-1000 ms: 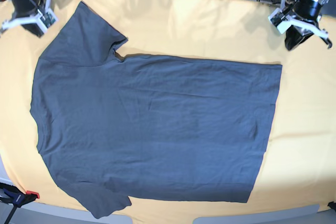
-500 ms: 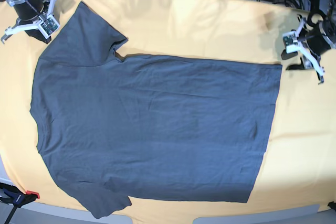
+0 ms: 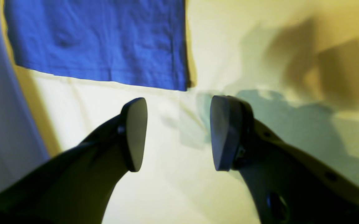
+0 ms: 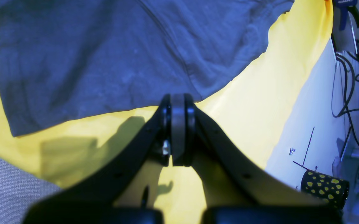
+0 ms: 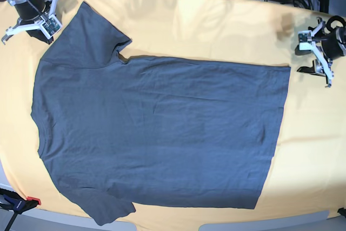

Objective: Fold the T-shirt properly
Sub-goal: 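Move both grippers down to the shoulder corners of the grey T-shirt, then close both grippers on the shirt's shoulder edges, then pull both grippers back, dragging the shirt toward the robot, then release the shirt and reposition both grippers along the shoulder edge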

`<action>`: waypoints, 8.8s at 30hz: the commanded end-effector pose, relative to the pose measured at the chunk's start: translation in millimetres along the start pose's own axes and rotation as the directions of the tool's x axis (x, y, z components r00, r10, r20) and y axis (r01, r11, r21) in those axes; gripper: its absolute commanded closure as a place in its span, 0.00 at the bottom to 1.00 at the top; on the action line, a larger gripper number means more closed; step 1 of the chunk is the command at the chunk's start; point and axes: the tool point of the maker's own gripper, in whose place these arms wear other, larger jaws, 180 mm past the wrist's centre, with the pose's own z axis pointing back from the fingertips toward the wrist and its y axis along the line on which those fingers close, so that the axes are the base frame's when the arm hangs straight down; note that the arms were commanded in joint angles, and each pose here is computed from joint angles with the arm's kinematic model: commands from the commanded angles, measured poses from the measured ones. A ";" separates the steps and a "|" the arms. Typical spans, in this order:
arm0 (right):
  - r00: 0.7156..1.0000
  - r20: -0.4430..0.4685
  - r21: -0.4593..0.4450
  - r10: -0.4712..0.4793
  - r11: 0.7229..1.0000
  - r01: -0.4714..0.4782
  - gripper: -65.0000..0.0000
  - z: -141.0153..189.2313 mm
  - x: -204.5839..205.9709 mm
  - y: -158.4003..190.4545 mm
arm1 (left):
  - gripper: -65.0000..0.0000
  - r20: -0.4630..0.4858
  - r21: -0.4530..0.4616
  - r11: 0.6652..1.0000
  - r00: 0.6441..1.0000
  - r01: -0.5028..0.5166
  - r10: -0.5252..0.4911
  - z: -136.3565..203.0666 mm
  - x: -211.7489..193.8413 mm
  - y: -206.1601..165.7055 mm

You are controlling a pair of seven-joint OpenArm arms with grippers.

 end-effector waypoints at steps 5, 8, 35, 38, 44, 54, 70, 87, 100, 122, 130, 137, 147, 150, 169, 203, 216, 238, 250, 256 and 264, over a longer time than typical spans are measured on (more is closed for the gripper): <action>1.000 0.018 -0.020 0.011 1.000 -0.011 1.00 2.2 5.0 -6.2 | 0.49 0.009 0.009 0.999 0.999 0.037 -0.038 -11.0 -1.2 7.1; 1.000 0.005 -0.020 0.011 1.000 -0.011 1.00 2.2 2.7 -6.1 | 0.49 0.006 0.013 0.999 0.999 0.039 -0.039 -21.0 -4.4 10.2; 1.000 0.004 0.019 0.027 0.999 -0.027 0.44 2.2 2.4 1.0 | 1.00 0.000 0.067 0.997 0.999 -0.035 0.035 -70.8 -0.6 52.0; 1.000 0.026 0.060 -0.005 0.998 0.003 0.42 -5.3 -0.4 7.4 | 1.00 -0.002 0.082 0.995 0.999 -0.051 0.051 -69.8 -1.1 58.8; 0.999 0.032 0.050 -0.024 0.999 0.022 0.42 -34.5 -7.8 -10.4 | 1.00 0.012 0.088 0.995 0.999 -0.049 0.048 -69.4 3.6 61.8; 0.991 0.025 0.134 -0.128 0.983 0.124 0.42 -69.7 -21.7 -17.2 | 1.00 0.030 0.088 0.992 0.996 -0.088 0.086 -69.3 6.1 62.0; 0.988 -0.155 0.046 -0.012 0.999 0.019 0.43 -120.9 -62.9 -9.1 | 1.00 0.030 0.089 0.992 0.996 -0.087 0.085 -69.2 6.1 62.5; 0.978 -0.208 0.148 -0.008 0.988 0.040 1.00 -110.5 -68.4 -8.2 | 1.00 0.017 0.096 0.992 0.997 -0.078 0.076 -65.1 1.4 67.2; 0.996 -0.081 0.141 -0.049 0.988 0.060 1.00 -70.0 -34.2 -44.2 | 1.00 0.096 0.118 0.993 0.995 -0.021 0.009 -32.8 35.0 90.1; 0.996 -0.071 0.215 0.045 0.976 -0.028 1.00 -27.9 -24.8 -38.1 | 1.00 0.123 -0.028 1.000 0.992 0.009 -0.005 13.6 52.6 76.9; 0.991 -0.117 0.254 0.069 0.967 -0.038 1.00 -1.0 -40.3 -23.8 | 1.00 0.172 -0.239 0.971 0.985 0.023 0.019 30.0 73.1 40.6; 0.983 -0.162 0.317 0.083 0.948 -0.027 1.00 19.3 -57.1 -11.8 | 1.00 0.185 -0.296 0.954 0.978 -0.038 0.097 41.5 78.4 34.4; 0.963 -0.223 0.394 0.154 0.917 -0.056 1.00 42.5 -70.1 10.5 | 1.00 0.307 -0.337 0.941 0.948 0.025 0.085 56.8 141.3 19.3; 0.954 -0.249 0.409 0.169 0.911 -0.055 1.00 47.4 -76.1 14.1 | 1.00 0.252 -0.366 0.931 0.962 -0.002 0.101 58.0 141.4 12.9; 0.998 0.037 0.162 0.048 0.985 -0.053 1.00 -4.6 -17.7 -63.1 | 1.00 0.016 -0.102 0.988 0.993 -0.117 0.119 15.6 62.4 61.0; 0.989 0.144 0.016 -0.024 1.000 0.021 1.00 -132.1 40.3 -137.3 | 1.00 0.117 0.247 0.958 0.986 -0.147 0.122 -37.2 50.3 125.1; 0.984 0.173 -0.076 -0.040 0.996 0.054 1.00 -138.3 57.1 -150.1 | 1.00 0.157 0.293 0.946 0.983 -0.139 0.095 -38.0 61.4 144.0; 0.970 0.171 0.336 -0.176 0.935 0.110 0.31 -109.7 97.3 -97.1 | 0.32 0.104 -0.160 0.985 0.991 -0.066 0.083 0.9 65.5 68.6; 0.997 0.049 0.216 -0.065 0.975 0.054 0.31 -112.5 66.3 -123.6 | 0.32 -0.009 -0.241 0.970 1.000 -0.009 0.007 -18.5 35.3 18.7; 0.996 0.004 0.113 -0.088 0.990 0.087 0.31 -105.5 54.4 -156.6 | 0.32 -0.019 -0.214 0.977 1.000 0.005 -0.010 -20.9 26.2 23.3; 0.996 -0.009 0.094 -0.088 0.992 0.089 0.31 -104.5 51.5 -161.5 | 0.32 -0.027 -0.129 0.991 0.999 -0.045 0.042 -45.0 9.5 29.7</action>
